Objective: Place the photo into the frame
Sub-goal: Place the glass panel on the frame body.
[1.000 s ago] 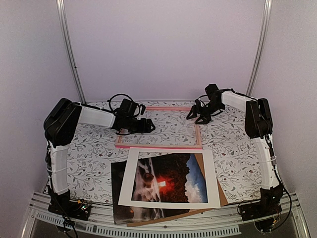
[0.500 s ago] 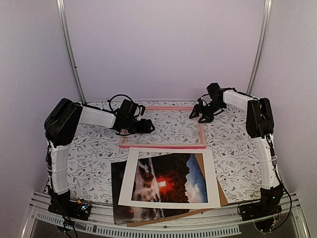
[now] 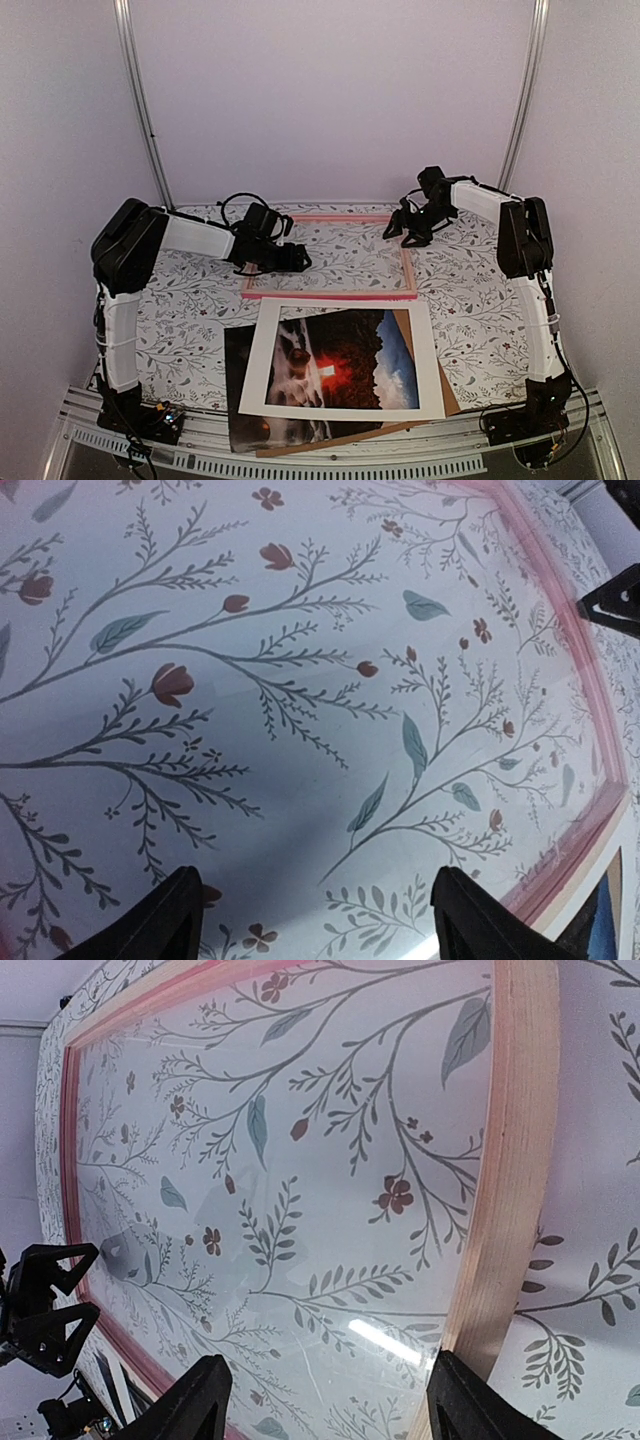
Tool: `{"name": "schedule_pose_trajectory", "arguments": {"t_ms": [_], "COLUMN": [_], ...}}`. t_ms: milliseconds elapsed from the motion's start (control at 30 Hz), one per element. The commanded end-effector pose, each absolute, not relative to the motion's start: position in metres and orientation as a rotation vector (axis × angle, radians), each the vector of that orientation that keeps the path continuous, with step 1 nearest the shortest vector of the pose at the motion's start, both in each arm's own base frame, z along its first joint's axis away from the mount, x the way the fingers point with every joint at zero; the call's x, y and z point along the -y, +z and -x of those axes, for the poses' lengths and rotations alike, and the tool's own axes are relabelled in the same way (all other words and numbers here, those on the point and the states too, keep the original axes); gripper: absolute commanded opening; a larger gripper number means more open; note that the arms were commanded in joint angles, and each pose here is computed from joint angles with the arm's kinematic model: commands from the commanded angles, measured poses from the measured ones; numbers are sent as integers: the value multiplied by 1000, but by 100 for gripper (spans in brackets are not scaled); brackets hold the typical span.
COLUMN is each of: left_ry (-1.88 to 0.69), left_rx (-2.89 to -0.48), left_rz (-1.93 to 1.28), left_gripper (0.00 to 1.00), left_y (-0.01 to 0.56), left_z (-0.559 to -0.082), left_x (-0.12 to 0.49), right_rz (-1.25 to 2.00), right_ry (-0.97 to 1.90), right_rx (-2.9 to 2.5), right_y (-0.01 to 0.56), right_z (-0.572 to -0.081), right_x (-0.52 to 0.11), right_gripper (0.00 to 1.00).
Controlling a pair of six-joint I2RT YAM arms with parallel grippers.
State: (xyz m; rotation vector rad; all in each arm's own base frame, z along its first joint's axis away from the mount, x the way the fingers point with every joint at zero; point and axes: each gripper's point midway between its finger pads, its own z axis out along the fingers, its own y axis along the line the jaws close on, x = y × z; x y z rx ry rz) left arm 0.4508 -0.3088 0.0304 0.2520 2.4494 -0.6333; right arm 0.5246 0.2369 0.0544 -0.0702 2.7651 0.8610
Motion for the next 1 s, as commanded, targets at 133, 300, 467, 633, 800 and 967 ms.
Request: {"name": "schedule_pose_trajectory", "arguments": {"t_ms": [133,300,467,633,800,967], "left_ry": [-575,-554,-542,-535,-535,-569], "left_rx": [-2516,-2531,-2547,-2555,-2554,-2530], "left_rz": [-275,-271,-263,-262,-264,-271], "left_gripper": [82,82,82,82,82,82], "left_y": [10,5,1,-2,-2,9], "left_z": [-442,-441,-440,-439,-440,-443], "left_x": [307,305,302,301,302,308], "right_rz": [82,82,78,73,73,81], "right_ry": [826,808,790,775,769,743], "right_rx": [-2692,-2692,-2689,-2685,-2682,-2663], "right_y": [94,94,97,99,101,111], "right_z": [-533,-533,-534,-535,-535,-535], "right_x": [-230,-228,-226,-224,-223,-220], "right_gripper": [71,71,71,71,71,71]}}
